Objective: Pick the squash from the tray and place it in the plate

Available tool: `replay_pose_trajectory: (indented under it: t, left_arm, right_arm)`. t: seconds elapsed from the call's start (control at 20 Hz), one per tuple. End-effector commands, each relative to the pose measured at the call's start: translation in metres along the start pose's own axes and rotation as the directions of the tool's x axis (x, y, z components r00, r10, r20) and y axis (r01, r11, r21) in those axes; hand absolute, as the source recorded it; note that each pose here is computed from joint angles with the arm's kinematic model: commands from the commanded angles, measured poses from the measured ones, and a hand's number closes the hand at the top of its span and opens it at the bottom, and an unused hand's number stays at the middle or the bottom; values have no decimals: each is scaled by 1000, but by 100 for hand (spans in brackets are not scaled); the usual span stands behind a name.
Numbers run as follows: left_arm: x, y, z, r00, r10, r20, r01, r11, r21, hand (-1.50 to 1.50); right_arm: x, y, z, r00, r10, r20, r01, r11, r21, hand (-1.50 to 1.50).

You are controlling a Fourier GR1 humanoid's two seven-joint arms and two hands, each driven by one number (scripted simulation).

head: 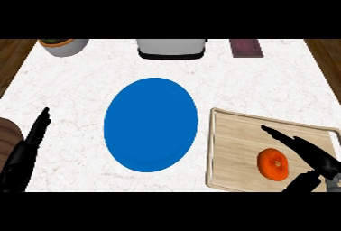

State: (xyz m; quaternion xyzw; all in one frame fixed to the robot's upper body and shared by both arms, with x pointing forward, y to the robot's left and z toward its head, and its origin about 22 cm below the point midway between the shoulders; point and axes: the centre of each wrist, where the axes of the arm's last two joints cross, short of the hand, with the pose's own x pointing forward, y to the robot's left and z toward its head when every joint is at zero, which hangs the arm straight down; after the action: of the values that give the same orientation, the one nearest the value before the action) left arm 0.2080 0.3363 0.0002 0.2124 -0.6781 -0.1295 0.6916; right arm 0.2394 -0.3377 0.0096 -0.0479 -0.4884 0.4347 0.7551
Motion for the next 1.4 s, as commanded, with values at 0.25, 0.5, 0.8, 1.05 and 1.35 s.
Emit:
replay_pose_trajectory:
  t: [0.25,0.5,0.8,1.05,1.35]
  left_arm:
    - [-9,8,-7,1000,2,-12,-2,1000,-11,0]
    - [-4,2,-9,1000,2,5,-2,1000,7,0]
    - [2,-19,-17,998,7,57,-4,998,-60,0]
    - [4,-6,-18,999,8,40,-6,999,-54,0]
    - [12,2,-19,1000,11,7,-11,1000,-24,0]
  right_arm:
    - [-13,3,-23,996,-23,81,25,999,-27,150]
    - [2,-12,-38,993,92,72,-86,993,-80,150]
    - [49,-71,-61,851,513,-113,-525,824,-214,150]
    - [45,-93,-83,832,541,-123,-541,740,-399,150]
    - [67,-118,-83,826,563,-18,-449,639,-625,150]
